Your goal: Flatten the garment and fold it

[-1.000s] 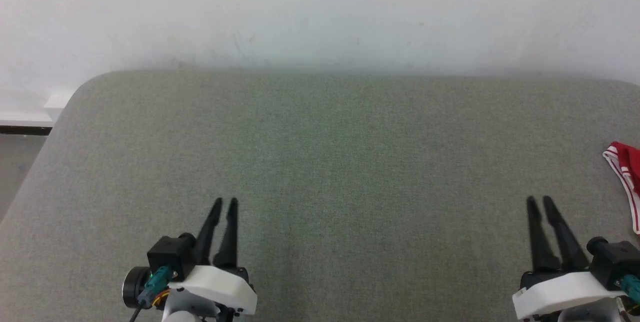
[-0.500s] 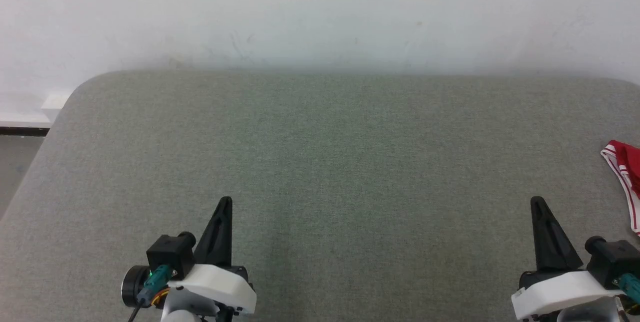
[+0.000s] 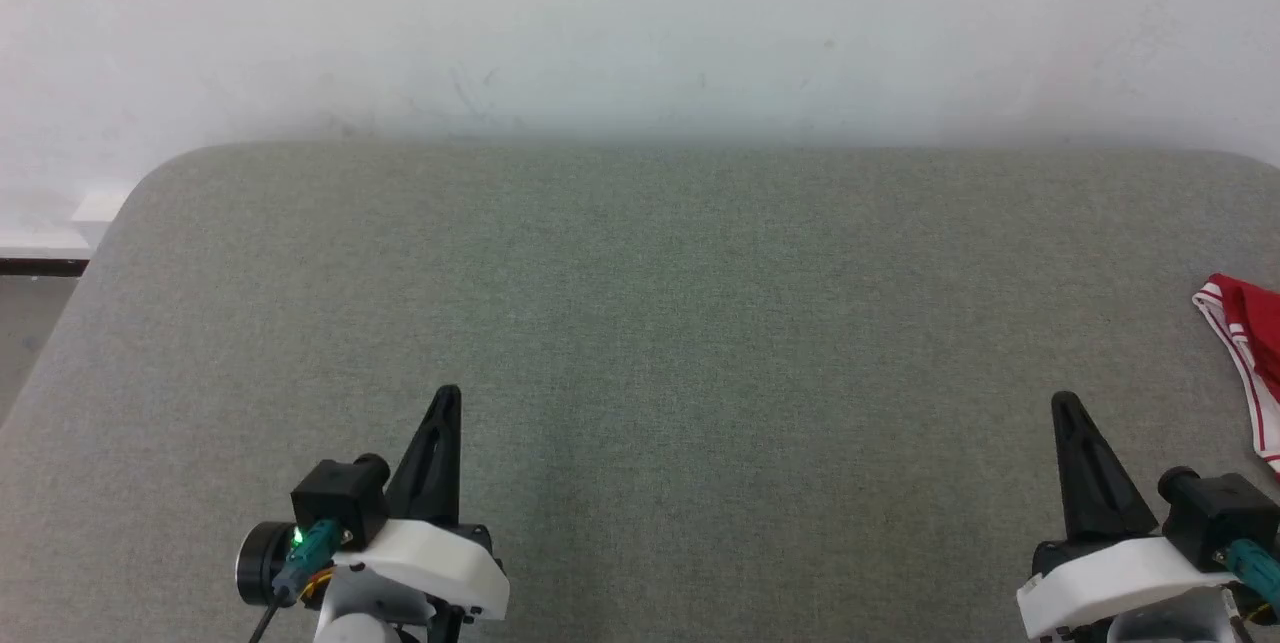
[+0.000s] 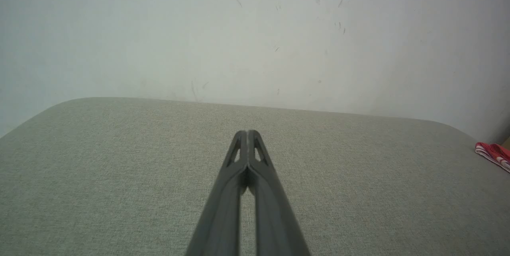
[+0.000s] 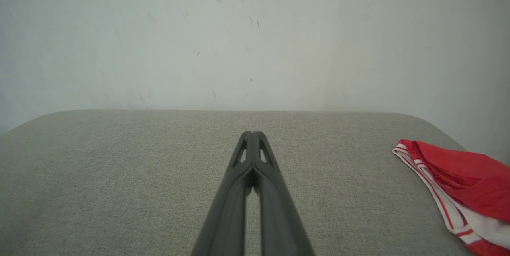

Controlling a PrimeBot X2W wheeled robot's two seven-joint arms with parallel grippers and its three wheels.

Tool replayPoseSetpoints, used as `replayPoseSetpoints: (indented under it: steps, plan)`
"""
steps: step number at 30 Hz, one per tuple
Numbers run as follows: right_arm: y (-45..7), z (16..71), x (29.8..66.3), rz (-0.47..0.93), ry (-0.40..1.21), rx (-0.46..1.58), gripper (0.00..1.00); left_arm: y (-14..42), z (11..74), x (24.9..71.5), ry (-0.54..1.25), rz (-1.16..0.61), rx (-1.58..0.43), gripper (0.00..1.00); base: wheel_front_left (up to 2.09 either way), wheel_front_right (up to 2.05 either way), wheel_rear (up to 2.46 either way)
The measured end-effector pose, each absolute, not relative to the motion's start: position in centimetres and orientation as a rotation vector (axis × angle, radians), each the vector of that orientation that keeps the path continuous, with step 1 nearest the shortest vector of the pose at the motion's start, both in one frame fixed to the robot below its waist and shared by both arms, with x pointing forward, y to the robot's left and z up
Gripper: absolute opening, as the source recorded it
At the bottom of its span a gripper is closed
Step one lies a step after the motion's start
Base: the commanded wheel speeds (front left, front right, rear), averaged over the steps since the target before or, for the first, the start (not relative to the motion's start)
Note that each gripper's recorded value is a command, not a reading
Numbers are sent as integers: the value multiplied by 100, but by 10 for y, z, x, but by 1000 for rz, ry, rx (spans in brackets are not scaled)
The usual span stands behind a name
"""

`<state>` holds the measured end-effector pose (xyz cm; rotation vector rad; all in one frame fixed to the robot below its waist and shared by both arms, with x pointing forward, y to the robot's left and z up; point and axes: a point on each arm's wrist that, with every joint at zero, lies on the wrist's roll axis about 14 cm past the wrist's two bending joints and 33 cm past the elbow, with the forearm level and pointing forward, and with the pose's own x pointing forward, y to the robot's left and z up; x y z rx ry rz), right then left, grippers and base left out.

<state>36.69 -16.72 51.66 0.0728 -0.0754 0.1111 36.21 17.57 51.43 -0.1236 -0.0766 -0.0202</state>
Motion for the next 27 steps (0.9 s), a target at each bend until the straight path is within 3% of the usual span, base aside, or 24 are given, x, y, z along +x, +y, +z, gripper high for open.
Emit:
replayPoseSetpoints:
  steps: [27]
  plan:
    - [-165, 517, 367, 120, -47, 45, 0, 175, 521, 368, -65, -24, -83, 0, 0, 0, 0]
